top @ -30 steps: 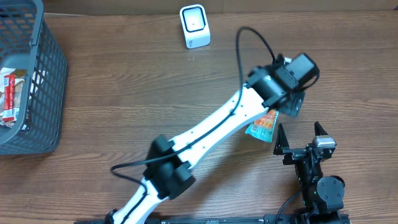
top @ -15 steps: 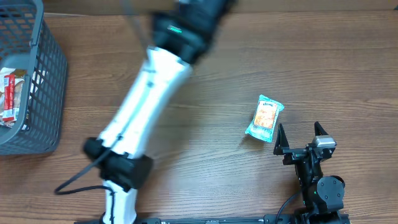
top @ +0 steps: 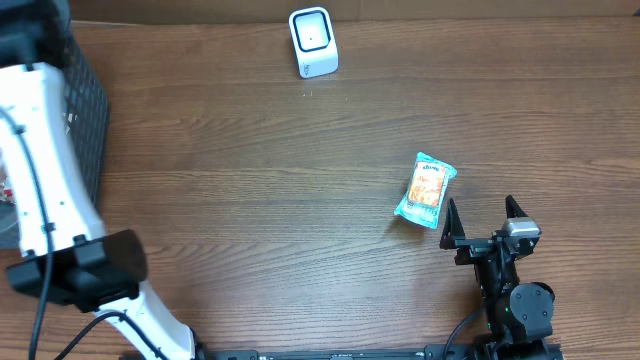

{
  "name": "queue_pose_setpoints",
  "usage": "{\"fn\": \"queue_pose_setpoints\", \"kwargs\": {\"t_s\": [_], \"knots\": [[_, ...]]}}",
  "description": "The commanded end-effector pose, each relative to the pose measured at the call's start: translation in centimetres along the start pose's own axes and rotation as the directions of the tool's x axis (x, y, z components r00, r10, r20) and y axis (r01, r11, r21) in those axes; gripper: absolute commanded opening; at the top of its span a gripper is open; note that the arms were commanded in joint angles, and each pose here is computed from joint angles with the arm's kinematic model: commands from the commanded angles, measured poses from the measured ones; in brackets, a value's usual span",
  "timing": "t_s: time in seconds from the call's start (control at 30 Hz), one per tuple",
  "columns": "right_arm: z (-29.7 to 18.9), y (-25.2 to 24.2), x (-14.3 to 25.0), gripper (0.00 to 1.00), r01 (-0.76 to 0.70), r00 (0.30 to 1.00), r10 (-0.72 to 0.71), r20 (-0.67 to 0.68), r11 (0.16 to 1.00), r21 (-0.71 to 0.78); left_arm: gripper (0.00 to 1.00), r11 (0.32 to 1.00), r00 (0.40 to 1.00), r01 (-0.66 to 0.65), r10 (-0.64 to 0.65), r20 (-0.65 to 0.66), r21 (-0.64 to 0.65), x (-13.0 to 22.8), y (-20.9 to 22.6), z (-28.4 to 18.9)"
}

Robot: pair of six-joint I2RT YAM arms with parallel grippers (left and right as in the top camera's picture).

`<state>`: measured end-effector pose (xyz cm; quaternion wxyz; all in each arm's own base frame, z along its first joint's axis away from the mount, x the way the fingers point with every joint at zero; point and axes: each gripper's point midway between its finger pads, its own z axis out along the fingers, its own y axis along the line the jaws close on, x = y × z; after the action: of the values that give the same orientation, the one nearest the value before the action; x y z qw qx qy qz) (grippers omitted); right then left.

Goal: Scan the item barcode
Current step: 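Return the left gripper to the basket and grasp the red-and-clear snack bag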

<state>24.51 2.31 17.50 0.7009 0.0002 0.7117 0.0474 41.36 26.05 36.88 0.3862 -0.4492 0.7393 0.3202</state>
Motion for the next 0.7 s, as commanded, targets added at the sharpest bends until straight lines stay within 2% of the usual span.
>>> {"fn": "queue_pose_setpoints", "kwargs": {"t_s": [0.0,0.13,0.23,0.5,0.67], "knots": [[0.0,-0.1,0.3,1.00,0.007,1.000,-0.007,0.000,1.000,0.006,1.00,0.998,0.998,0.045,-0.046,-0.039,-0.039,-1.2,5.4,2.1],[0.0,-0.1,0.3,1.00,0.007,1.000,-0.007,0.000,1.000,0.006,1.00,0.982,0.977,-0.113,0.137,-0.162,0.150,0.6,5.6,6.4],[0.0,-0.1,0.3,1.00,0.007,1.000,-0.007,0.000,1.000,0.006,1.00,0.912,0.927,-0.224,0.308,-0.215,0.344,3.5,4.0,9.1],[0.0,-0.1,0.3,1.00,0.007,1.000,-0.007,0.000,1.000,0.006,1.00,0.885,0.810,-0.272,0.422,-0.406,0.377,11.3,4.0,16.3],[0.0,-0.1,0.3,1.00,0.007,1.000,-0.007,0.000,1.000,0.006,1.00,0.861,0.714,-0.299,0.488,-0.502,0.412,17.1,2.9,19.8]]}}
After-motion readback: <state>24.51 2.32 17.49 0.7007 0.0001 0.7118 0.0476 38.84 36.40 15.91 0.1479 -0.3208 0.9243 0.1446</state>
